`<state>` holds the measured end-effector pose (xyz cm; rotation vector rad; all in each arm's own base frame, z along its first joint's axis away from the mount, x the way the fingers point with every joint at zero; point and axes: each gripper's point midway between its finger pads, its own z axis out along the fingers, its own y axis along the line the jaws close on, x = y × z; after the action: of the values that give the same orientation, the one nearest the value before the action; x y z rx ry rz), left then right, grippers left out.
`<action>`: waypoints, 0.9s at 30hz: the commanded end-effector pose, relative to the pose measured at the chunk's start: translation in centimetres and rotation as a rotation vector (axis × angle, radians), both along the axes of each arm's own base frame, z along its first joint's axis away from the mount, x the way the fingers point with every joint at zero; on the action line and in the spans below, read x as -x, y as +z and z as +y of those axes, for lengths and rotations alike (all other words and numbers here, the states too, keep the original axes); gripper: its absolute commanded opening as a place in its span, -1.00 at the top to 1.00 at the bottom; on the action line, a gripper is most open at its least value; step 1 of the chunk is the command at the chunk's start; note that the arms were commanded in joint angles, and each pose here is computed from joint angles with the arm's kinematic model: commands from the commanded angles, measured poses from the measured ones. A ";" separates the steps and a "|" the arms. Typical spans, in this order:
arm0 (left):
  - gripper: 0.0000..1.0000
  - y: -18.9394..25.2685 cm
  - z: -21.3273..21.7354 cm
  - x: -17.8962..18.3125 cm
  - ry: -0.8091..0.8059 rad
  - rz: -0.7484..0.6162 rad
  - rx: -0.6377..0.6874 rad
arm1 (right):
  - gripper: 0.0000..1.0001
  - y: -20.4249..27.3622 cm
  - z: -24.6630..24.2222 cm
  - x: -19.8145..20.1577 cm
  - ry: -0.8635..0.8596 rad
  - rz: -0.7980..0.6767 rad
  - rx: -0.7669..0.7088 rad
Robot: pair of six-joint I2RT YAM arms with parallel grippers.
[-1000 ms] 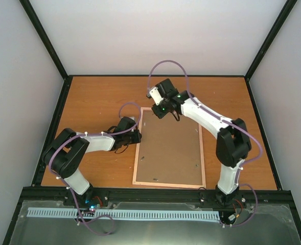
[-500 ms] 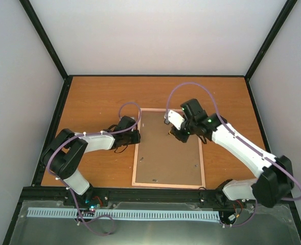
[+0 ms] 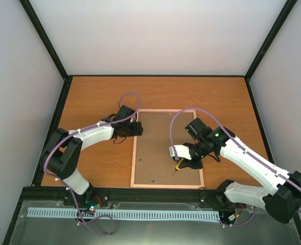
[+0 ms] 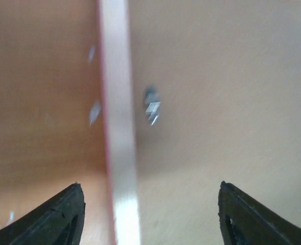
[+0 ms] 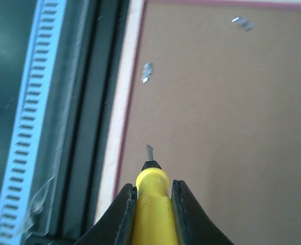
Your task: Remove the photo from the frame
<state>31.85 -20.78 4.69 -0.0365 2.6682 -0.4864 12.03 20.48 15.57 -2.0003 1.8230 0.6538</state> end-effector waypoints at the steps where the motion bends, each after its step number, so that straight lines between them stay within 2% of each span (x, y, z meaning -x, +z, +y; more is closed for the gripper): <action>1: -0.50 5.0 -1.3 -5.2 -0.052 -0.153 -0.021 | 0.94 -1.8 -1.4 3.6 0.153 0.117 0.085; 4: -0.62 6.8 -3.6 -8.5 -0.106 -0.231 0.051 | 0.94 -2.4 -1.8 4.7 0.191 0.174 0.132; 7: -0.64 7.6 -5.9 -12.1 -0.157 -0.276 0.084 | 0.94 -2.5 -1.9 5.6 0.220 0.199 0.147; 14: -0.65 4.3 -9.7 -18.1 -0.285 -0.256 0.030 | 0.95 -3.1 -2.3 6.6 0.220 0.211 0.213; 18: -0.62 2.8 -10.8 -19.1 -0.361 -0.252 0.023 | 0.94 -4.6 -2.6 4.6 0.122 0.123 0.278; 22: -0.60 0.7 -10.8 -17.8 -0.406 -0.199 0.019 | 0.94 -6.1 -3.8 1.2 -0.001 -0.033 0.373; 27: -0.59 -0.6 -9.1 -16.6 -0.439 -0.178 -0.050 | 0.95 -4.8 -3.4 -0.9 -0.063 -0.127 0.342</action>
<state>49.71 -31.15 4.40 0.4966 2.4836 -0.5657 8.88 16.32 9.53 -2.2774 2.0694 0.4151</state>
